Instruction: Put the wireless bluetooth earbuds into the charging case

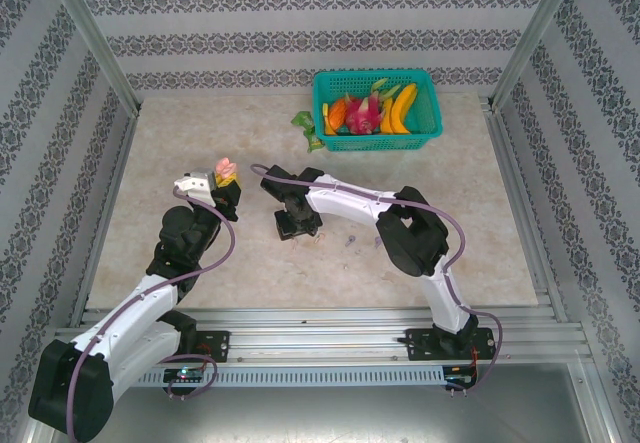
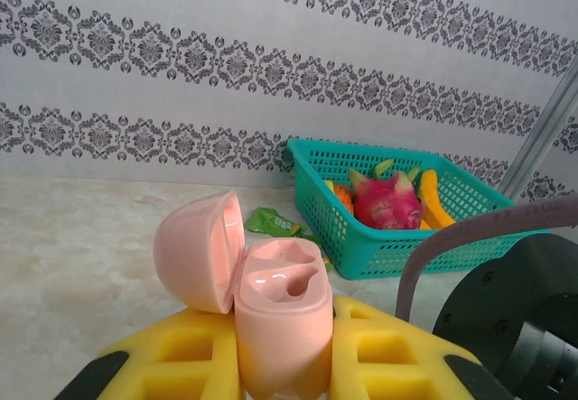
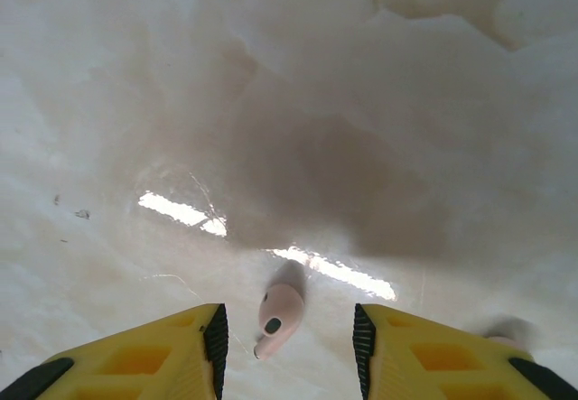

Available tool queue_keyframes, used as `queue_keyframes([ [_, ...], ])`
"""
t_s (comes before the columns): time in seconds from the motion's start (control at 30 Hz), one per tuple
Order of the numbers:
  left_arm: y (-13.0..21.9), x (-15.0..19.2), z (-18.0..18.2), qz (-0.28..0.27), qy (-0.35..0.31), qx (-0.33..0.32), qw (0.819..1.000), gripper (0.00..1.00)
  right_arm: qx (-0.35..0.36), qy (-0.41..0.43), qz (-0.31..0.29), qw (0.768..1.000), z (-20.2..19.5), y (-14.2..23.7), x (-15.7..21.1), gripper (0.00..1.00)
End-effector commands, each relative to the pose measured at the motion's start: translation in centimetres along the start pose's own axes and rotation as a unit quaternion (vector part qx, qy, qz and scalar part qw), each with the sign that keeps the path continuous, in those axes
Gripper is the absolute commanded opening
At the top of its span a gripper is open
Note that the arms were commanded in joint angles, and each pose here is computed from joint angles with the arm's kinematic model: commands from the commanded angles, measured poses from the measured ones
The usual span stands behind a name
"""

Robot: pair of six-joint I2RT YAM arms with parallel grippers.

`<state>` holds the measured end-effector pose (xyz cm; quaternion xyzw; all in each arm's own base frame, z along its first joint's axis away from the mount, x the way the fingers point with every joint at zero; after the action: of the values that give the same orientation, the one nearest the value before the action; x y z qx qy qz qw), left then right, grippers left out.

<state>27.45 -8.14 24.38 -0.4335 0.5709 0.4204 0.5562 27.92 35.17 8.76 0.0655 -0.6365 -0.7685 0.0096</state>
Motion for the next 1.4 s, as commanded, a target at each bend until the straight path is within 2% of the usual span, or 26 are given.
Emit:
queue_keyframes([
  [0.0,-0.1,-1.8,0.0,-0.030,0.000,0.001,1.000,0.00,-0.004,0.001,0.013,1.000,0.4,-0.9,0.6,0.43],
  [0.8,-0.5,-1.8,-0.1,-0.027,0.005,0.004,1.000,0.00,0.070,0.029,0.014,0.997,-0.7,-3.5,1.9,0.36],
  [1.1,-0.6,-1.8,0.0,-0.026,0.006,0.004,1.000,0.00,0.077,0.034,0.013,0.996,-0.8,-3.6,2.1,0.31],
  [1.37,-0.7,-1.8,-0.1,-0.026,0.007,0.005,1.000,0.00,0.070,0.035,0.008,0.997,-0.5,-3.1,2.5,0.31],
])
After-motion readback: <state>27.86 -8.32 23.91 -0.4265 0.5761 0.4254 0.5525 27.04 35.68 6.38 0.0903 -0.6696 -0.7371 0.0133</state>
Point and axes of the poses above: each hand's point on the last joint's axis, 136 mm out from that joint toward the fingers, its own y axis back along the fingers, its own z axis along the line the jaws close on, x = y × z, the point moved 5 cm from there along y, back along the fingers, and after that the axes turned 12 degrees about -y, right-handed, at the moved point
